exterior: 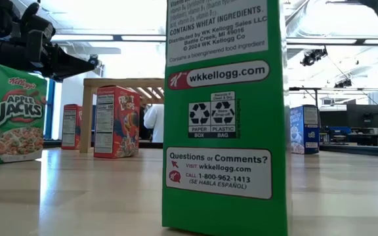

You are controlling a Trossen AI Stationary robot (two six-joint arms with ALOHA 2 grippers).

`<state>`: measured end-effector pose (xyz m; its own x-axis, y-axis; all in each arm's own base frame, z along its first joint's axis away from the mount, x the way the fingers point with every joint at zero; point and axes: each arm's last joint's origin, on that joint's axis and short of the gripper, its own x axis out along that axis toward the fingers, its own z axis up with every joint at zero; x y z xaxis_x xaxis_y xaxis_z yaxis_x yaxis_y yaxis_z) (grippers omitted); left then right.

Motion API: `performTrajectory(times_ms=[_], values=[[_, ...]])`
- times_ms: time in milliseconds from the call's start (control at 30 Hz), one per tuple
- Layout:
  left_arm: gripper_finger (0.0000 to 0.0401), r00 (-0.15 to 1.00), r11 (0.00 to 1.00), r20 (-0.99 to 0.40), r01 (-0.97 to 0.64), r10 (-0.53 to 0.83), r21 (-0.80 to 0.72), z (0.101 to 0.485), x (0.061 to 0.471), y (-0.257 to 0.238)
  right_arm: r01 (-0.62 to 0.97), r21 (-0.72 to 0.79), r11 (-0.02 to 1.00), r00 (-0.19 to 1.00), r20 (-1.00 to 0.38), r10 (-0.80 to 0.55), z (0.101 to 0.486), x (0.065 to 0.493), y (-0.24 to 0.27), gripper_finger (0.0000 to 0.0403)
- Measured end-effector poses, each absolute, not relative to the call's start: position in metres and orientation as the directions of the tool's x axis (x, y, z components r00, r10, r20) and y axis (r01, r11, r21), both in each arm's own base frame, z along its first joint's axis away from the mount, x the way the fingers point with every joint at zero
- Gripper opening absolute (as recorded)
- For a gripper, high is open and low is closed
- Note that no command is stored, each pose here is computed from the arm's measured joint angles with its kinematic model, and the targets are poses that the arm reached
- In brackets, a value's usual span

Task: Stack cereal on shelf
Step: Put the top right green cereal box on the shelf

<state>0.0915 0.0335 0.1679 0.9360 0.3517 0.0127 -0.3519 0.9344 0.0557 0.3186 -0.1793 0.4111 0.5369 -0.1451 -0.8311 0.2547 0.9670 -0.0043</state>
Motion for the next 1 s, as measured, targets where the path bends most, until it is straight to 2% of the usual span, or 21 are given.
performTrajectory(times_ms=[167, 667, 800, 1000], values=[[0.0, 0.936, 0.934, 0.013, -0.352, 0.352, 0.056, 0.168, 0.092, 0.033, 0.304, -0.032, 0.952, 0.4, -0.903, -0.158, 0.387, 0.31, -0.198, 0.0139], [0.0, 0.936, 0.934, 0.013, -0.352, 0.351, 0.056, 0.168, 0.092, 0.033, 0.291, -0.128, 0.948, 0.352, -0.907, -0.23, 0.388, 0.315, -0.188, 0.0142], [0.0, 0.936, 0.935, 0.013, -0.351, 0.351, 0.056, 0.168, 0.092, 0.033, 0.288, -0.131, 0.949, 0.367, -0.9, -0.236, 0.388, 0.318, -0.186, 0.0161], [0.0, 0.936, 0.935, 0.013, -0.351, 0.351, 0.056, 0.168, 0.092, 0.033, 0.297, -0.139, 0.945, 0.406, -0.877, -0.256, 0.39, 0.321, -0.189, 0.0216]])
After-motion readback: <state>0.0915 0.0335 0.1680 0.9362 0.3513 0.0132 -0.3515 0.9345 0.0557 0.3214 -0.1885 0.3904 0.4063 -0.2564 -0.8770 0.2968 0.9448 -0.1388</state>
